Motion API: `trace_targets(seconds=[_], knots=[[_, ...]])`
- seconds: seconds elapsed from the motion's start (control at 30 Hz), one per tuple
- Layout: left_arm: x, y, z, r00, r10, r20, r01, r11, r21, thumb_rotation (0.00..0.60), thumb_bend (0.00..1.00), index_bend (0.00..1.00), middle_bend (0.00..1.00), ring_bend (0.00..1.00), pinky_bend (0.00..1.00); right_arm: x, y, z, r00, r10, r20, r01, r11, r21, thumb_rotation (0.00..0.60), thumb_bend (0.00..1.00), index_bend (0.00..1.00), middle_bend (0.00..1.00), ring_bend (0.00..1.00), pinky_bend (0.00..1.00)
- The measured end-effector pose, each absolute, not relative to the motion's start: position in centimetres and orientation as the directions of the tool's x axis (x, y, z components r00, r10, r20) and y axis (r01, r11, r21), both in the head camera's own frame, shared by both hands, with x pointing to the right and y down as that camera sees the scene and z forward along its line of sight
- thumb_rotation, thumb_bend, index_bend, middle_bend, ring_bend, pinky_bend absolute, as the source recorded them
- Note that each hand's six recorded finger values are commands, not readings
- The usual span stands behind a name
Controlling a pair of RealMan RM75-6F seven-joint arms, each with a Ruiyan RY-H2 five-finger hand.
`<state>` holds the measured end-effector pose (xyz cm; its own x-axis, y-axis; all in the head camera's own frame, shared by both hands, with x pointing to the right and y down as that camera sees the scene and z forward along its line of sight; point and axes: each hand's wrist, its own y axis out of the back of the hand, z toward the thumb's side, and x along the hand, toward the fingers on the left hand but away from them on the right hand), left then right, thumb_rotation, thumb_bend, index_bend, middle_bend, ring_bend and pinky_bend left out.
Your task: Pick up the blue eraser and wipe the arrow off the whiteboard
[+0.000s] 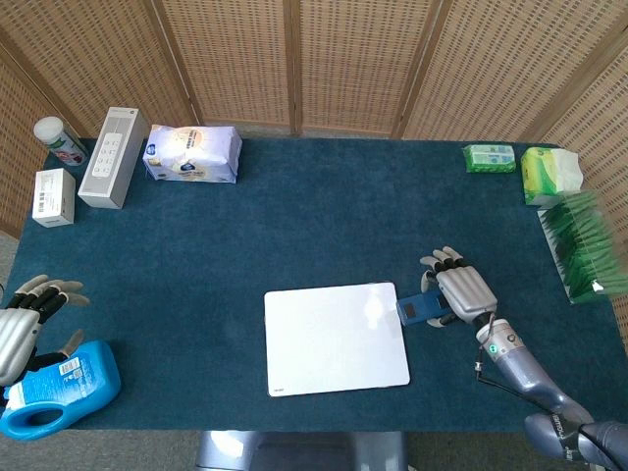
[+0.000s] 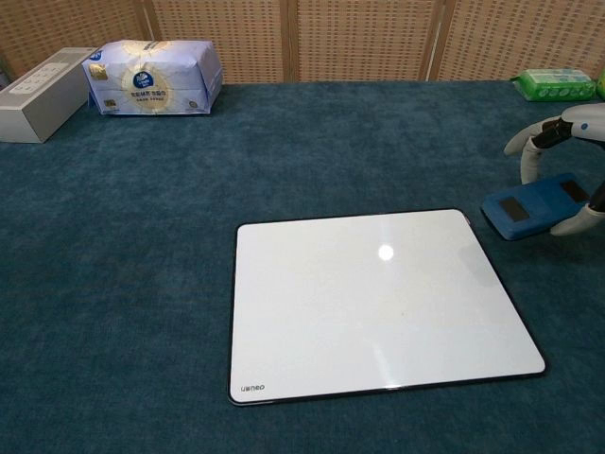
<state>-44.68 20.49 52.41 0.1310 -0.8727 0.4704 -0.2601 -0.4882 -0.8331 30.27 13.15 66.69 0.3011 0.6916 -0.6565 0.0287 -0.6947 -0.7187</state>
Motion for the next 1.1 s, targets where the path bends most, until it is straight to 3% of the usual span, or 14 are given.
trace_targets(seconds=[0.2, 0.47, 0.9, 1.1], knots=[[-44.8, 20.7, 52.8, 0.126, -0.867, 0.482, -0.262, -0.498, -0.827, 0.599, 0.43, 0.35, 0.26, 0.21, 0.12, 30.4, 12.5, 67.3, 0.292, 0.694, -0.658, 0.017, -0.692, -0.722, 0.600, 0.10, 0.27, 0.10, 0.00, 0.00], [-44.8, 20.7, 53.2, 0.121, -0.863, 0.490, -0.263, -0.504, -0.823, 0.599, 0.43, 0.35, 0.26, 0.21, 0.11, 30.5, 12.2, 67.2, 0.294, 0.701, -0.650, 0.009, -0.682, -0.731, 0.600, 0.12, 0.07, 0.06, 0.00, 0.00], [-45.5, 20.9, 52.8, 0.090, -0.872, 0.481, -0.257, -0.487, -0.835, 0.599, 0.43, 0.35, 0.25, 0.20, 0.11, 33.3, 12.1, 63.5, 0.230, 0.802, -0.552, 0.068, -0.579, -0.813, 0.600, 0.14, 0.05, 0.05, 0.00, 0.00], [-46.4, 21.5, 52.5, 0.038, -0.888, 0.458, -0.255, -0.452, -0.855, 0.599, 0.43, 0.33, 0.25, 0.20, 0.10, 36.1, 13.0, 61.1, 0.151, 0.857, -0.492, 0.074, -0.506, -0.859, 0.600, 0.16, 0.12, 0.05, 0.00, 0.00]])
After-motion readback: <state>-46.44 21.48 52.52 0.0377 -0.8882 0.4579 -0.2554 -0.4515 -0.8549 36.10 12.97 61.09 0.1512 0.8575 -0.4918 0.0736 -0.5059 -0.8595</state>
